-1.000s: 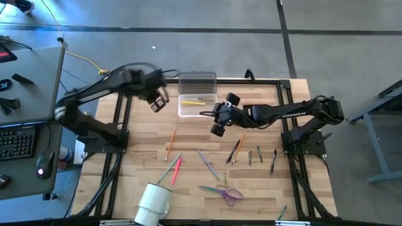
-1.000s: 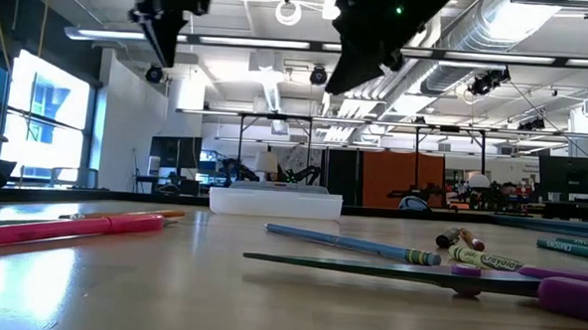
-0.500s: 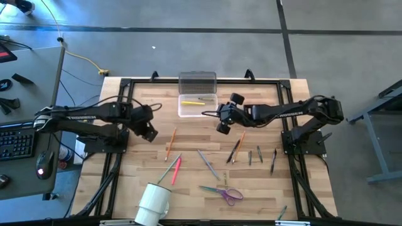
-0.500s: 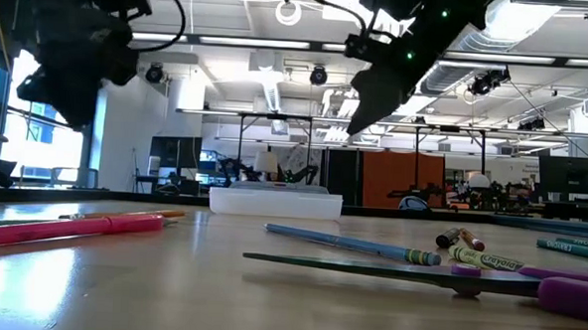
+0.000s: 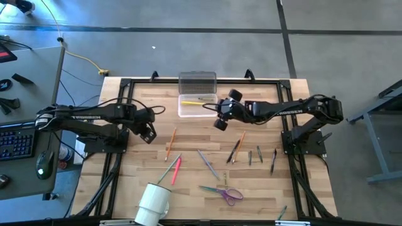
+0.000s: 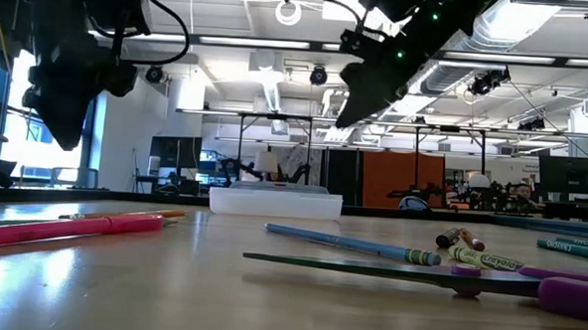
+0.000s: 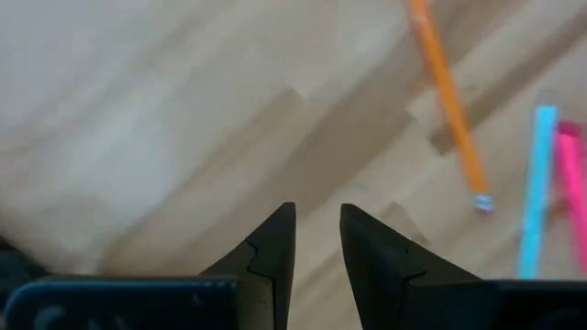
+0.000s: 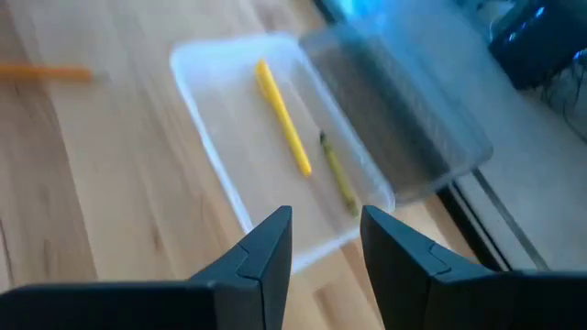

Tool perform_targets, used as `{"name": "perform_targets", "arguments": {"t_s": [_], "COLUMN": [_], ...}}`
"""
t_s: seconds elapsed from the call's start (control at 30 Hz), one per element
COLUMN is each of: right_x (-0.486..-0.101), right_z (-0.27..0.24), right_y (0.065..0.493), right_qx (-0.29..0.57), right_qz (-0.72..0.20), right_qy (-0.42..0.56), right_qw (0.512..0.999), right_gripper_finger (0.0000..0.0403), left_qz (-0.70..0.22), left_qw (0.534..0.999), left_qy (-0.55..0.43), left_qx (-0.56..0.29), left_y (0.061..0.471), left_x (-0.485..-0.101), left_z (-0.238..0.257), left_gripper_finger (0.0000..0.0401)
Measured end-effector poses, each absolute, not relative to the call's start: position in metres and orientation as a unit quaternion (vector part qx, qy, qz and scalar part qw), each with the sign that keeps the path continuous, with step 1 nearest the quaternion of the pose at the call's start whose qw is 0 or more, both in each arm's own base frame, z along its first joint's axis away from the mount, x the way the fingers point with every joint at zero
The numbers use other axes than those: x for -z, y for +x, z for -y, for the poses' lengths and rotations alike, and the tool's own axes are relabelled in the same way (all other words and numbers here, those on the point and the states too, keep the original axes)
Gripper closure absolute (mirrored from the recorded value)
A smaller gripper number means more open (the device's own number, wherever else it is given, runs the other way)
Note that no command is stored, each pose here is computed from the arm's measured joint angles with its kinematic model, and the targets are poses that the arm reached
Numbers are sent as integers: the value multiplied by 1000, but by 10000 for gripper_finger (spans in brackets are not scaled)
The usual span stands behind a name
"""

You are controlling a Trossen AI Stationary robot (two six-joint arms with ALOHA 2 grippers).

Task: Pick & place school supplies into a supply box
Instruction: Put the right black pen into the supply box

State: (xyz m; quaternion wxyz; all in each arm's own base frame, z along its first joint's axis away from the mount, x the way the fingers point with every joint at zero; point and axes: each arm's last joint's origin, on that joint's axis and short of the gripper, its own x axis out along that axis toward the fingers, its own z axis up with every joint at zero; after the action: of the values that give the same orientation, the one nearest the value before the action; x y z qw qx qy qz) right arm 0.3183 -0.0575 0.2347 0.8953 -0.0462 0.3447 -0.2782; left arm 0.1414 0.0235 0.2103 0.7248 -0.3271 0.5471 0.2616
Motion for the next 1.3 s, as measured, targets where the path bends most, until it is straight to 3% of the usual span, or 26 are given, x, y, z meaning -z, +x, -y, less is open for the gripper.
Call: {"name": "perform_targets", "arguments": {"t_s": [0.23, 0.57, 0.73, 0.93, 1.1, 1.3], "right_x": [-253, -276, -268, -238, -212, -224], "right_z": [60, 66, 64, 57, 53, 48], "right_y": [330, 338, 346, 370, 382, 370], "right_qx": [296, 281, 155, 18, 1, -5], "right_qz": [-227, -114, -122, -108, -120, -159], "right_qy": [-7, -27, -43, -77, -92, -86], "right_qw": [928, 953, 980, 991, 988, 984], "right_gripper_finger": [285, 285, 285, 285, 285, 285], "left_qz": [-526, -547, -513, -508, -480, -460], "left_qw": [741, 747, 777, 779, 780, 786], "left_qy": [-269, -245, -250, -252, -289, -304], "left_qx": [-319, -289, -267, -265, -278, -279], "left_y": [141, 133, 137, 138, 142, 146], "left_x": [-209, -160, -147, -146, -148, -149], "left_z": [-28, -12, -8, -8, -8, -8], "left_gripper_finger": [277, 277, 277, 277, 277, 277]}}
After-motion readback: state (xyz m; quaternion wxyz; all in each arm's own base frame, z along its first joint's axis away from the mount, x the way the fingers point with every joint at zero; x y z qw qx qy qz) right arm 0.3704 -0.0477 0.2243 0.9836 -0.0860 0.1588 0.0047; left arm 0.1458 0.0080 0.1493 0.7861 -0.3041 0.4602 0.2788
